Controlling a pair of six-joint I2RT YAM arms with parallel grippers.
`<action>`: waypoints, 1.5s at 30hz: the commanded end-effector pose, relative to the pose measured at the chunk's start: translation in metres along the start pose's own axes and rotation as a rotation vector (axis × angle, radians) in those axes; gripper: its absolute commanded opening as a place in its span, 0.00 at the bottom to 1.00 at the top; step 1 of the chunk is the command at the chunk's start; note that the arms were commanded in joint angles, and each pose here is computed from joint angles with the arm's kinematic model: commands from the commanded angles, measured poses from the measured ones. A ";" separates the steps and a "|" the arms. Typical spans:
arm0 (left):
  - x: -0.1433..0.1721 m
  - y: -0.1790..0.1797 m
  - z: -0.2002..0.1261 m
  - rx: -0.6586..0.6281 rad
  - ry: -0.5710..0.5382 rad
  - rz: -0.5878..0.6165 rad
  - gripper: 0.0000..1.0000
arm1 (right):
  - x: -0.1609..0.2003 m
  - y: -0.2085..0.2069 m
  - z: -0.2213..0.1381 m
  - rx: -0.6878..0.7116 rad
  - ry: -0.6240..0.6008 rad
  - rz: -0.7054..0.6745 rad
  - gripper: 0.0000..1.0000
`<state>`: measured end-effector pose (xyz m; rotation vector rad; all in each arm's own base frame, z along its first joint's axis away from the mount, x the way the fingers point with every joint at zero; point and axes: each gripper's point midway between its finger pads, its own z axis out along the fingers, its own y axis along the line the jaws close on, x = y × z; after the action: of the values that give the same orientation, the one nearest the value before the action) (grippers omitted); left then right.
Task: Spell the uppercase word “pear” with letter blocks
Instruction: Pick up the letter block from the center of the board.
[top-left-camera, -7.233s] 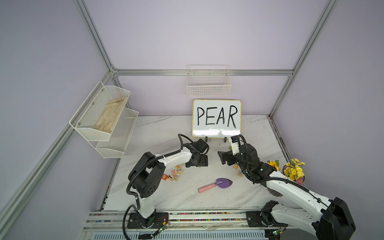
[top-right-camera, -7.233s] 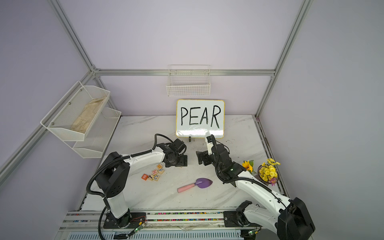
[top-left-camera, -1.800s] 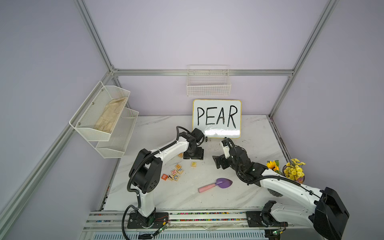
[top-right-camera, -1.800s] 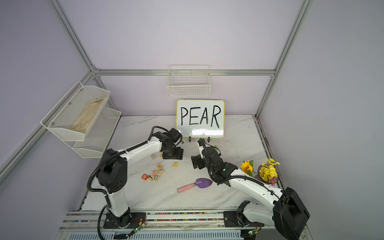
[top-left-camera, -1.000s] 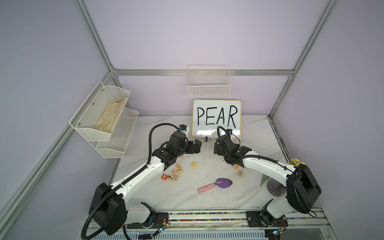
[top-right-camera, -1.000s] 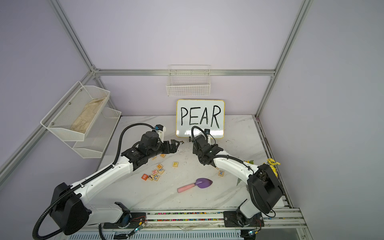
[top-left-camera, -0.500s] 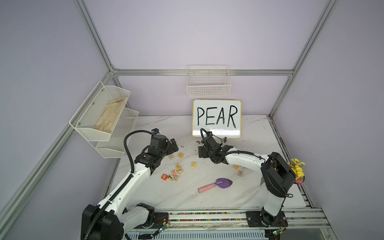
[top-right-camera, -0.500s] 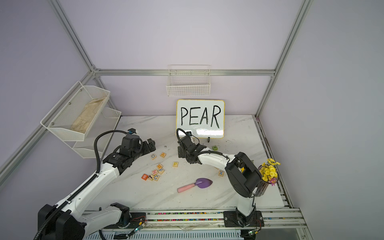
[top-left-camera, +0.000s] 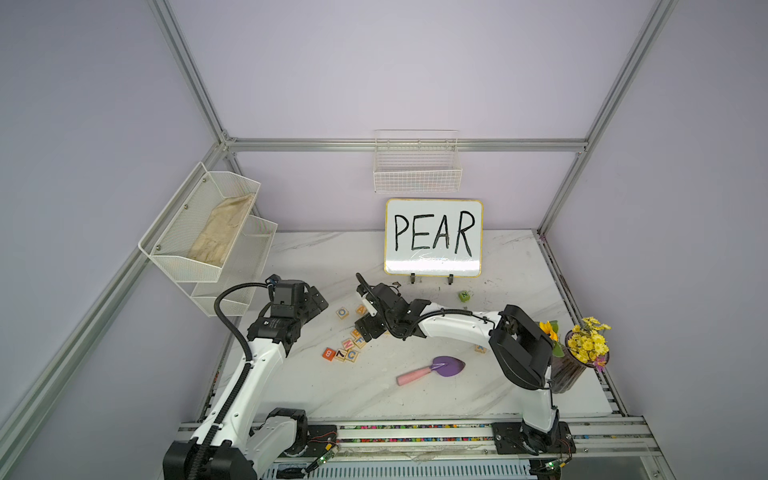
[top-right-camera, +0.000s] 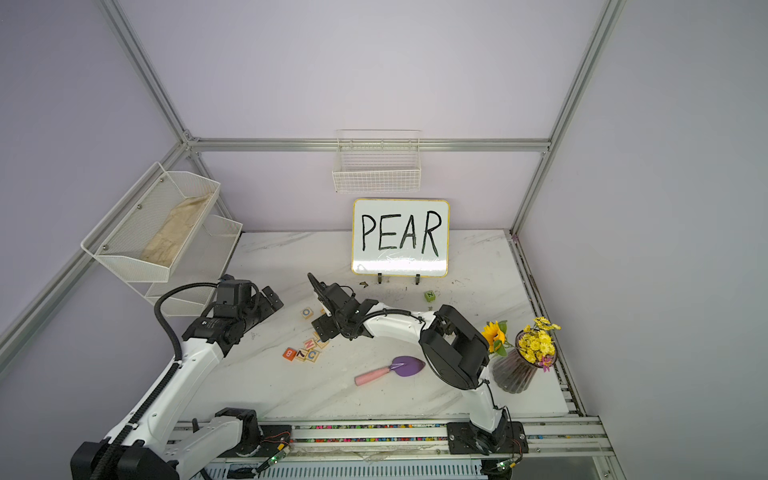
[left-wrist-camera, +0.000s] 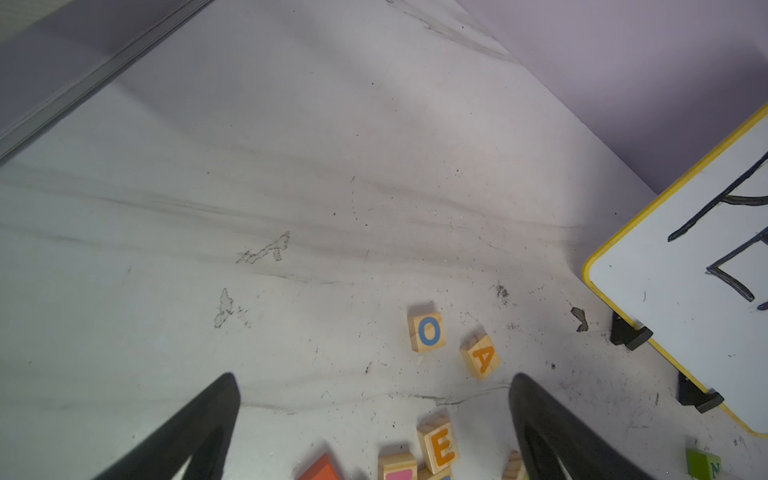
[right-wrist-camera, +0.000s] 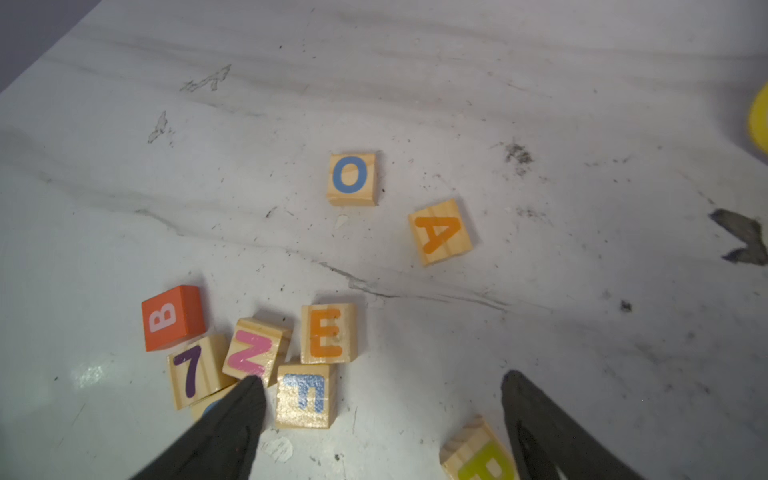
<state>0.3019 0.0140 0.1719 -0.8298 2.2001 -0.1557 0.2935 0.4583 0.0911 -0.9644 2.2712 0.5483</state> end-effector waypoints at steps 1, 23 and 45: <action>0.010 0.007 0.000 0.034 0.014 -0.063 1.00 | 0.012 0.019 0.009 -0.066 0.082 -0.109 0.86; 0.029 0.014 0.003 0.073 0.075 -0.115 1.00 | 0.019 0.016 0.043 0.111 0.130 -0.080 0.54; 0.039 0.023 0.003 0.061 0.088 -0.144 1.00 | 0.033 0.023 0.046 0.107 0.155 -0.078 0.49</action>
<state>0.2772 0.0092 0.1504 -0.9301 2.1984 -0.3144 0.2865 0.4837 0.0454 -1.0250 2.3442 0.3267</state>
